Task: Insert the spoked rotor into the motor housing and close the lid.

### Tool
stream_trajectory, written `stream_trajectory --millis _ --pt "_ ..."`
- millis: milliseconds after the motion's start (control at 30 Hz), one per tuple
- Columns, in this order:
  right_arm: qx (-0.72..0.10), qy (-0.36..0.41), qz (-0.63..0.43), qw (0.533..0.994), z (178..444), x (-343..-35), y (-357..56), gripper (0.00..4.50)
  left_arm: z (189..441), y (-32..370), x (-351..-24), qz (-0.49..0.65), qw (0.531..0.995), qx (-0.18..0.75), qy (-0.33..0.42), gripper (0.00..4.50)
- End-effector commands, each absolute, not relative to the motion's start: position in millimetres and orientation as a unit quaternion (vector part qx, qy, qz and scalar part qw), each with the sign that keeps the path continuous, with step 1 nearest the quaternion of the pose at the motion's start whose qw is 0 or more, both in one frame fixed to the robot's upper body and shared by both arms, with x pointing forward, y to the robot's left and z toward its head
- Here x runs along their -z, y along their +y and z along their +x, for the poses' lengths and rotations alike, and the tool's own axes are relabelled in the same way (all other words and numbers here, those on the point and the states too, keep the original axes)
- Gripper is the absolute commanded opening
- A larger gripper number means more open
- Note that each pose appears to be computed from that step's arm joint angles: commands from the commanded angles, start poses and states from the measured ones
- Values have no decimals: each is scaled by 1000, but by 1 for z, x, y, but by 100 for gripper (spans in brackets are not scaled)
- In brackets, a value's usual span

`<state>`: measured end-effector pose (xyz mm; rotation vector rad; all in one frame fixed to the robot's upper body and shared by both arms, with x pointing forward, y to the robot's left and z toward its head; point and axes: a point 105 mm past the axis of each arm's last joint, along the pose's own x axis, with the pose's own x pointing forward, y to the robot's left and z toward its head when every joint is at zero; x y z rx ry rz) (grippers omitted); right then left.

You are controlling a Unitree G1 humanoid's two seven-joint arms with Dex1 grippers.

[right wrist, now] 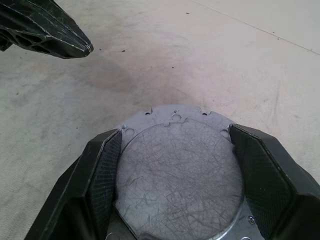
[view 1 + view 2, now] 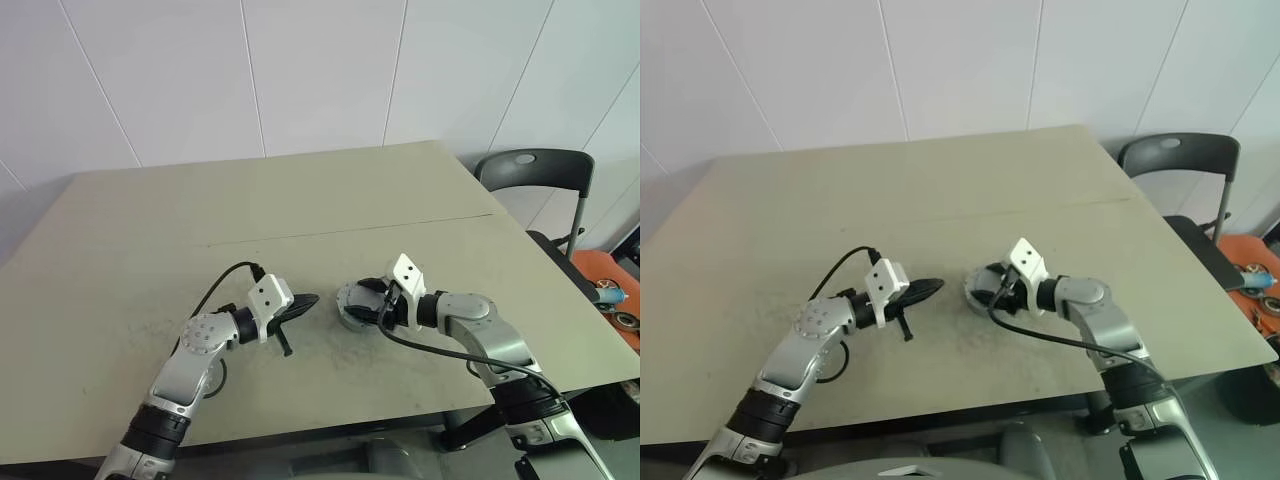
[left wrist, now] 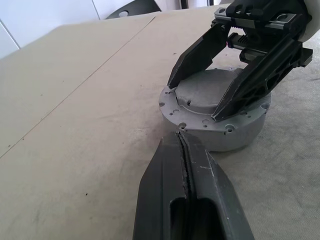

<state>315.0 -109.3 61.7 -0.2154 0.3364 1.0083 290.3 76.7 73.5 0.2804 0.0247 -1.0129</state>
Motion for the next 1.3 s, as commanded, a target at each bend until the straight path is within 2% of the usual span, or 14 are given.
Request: stream_trajectory --millis 33,133,300,467,967,1300 --pt "-479 162 -99 857 317 -64 -112 307 290 73 -85 141 864 483 -14 0" --pt "-489 141 -67 858 318 -79 -109 307 290 74 -85 141 864 483 -14 0" --pt "-499 138 -69 853 316 -83 -110 307 289 75 -85 141 864 482 -14 0" --pt "-487 147 -112 854 318 -74 -112 307 289 73 -86 141 864 483 -16 0" --pt "-462 146 -114 867 326 -70 -113 307 287 67 -92 140 862 486 -17 0" --pt "-470 200 -136 849 316 -49 -120 307 291 76 -94 141 864 484 -13 0"
